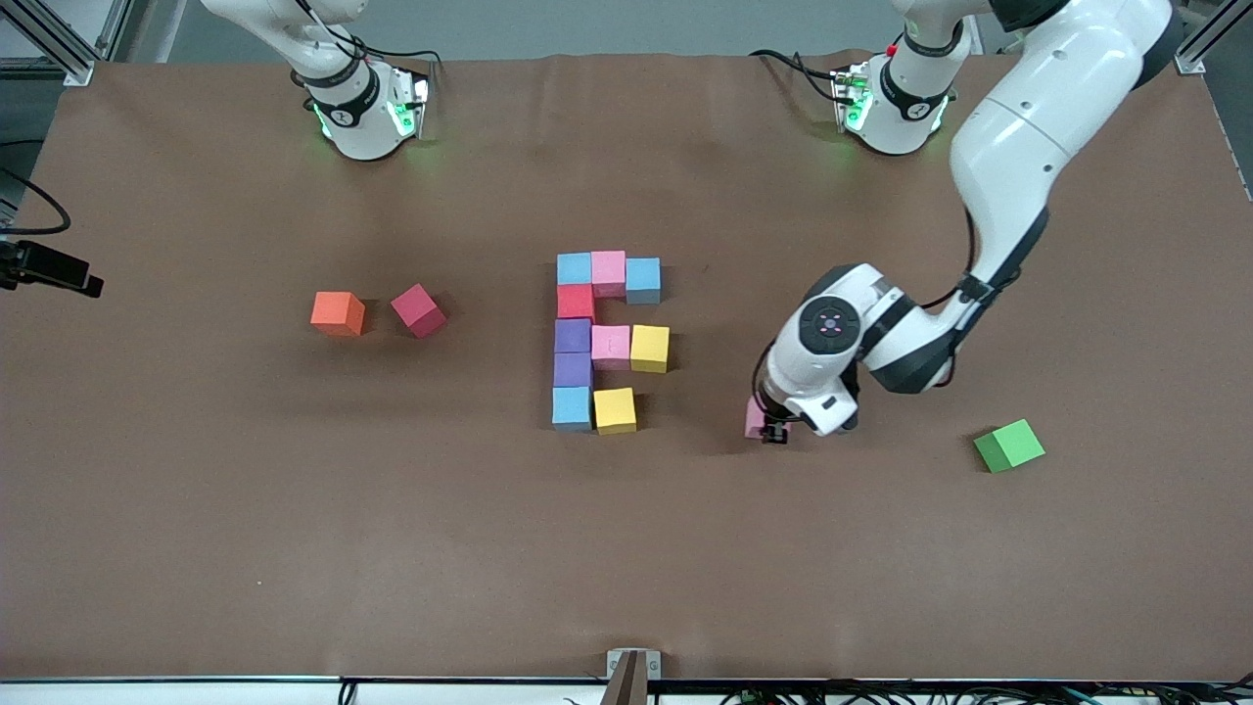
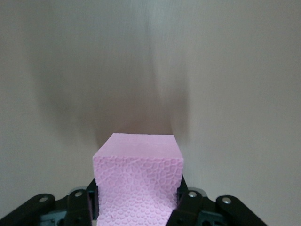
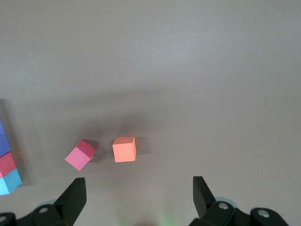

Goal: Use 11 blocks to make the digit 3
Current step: 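Carry the pink cube to the group beside the yellow cube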

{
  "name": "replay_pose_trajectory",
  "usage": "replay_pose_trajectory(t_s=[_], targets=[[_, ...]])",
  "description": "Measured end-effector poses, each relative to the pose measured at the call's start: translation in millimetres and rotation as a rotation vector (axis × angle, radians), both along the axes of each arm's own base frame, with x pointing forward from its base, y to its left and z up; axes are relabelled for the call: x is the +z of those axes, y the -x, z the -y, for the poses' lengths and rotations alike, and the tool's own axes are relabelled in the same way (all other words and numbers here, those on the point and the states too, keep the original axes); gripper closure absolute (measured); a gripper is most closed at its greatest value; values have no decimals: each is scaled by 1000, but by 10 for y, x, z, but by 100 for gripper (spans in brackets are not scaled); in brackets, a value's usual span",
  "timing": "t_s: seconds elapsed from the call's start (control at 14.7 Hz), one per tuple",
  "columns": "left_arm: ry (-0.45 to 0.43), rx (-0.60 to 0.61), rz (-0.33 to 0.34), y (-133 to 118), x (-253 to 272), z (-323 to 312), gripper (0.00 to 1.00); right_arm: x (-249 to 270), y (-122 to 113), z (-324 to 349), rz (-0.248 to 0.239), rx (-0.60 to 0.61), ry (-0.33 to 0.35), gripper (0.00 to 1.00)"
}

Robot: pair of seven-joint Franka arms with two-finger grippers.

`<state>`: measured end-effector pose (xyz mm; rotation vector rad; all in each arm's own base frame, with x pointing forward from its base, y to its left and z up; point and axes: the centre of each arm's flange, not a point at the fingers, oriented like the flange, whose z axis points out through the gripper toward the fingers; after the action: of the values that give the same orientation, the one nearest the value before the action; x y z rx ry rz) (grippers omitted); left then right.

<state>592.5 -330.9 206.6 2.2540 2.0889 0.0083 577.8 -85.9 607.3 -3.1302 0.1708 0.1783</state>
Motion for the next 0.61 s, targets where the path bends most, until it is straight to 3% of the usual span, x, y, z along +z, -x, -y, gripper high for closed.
replay_pose_trajectory(t_s=[0.27,0.61], targets=[[13,115,16,-70,-35,467,41,0,-3,-14,0,3,0,0],[3,146,22,-29,-45,905,41,5,-2,-7,1,1,0,0]])
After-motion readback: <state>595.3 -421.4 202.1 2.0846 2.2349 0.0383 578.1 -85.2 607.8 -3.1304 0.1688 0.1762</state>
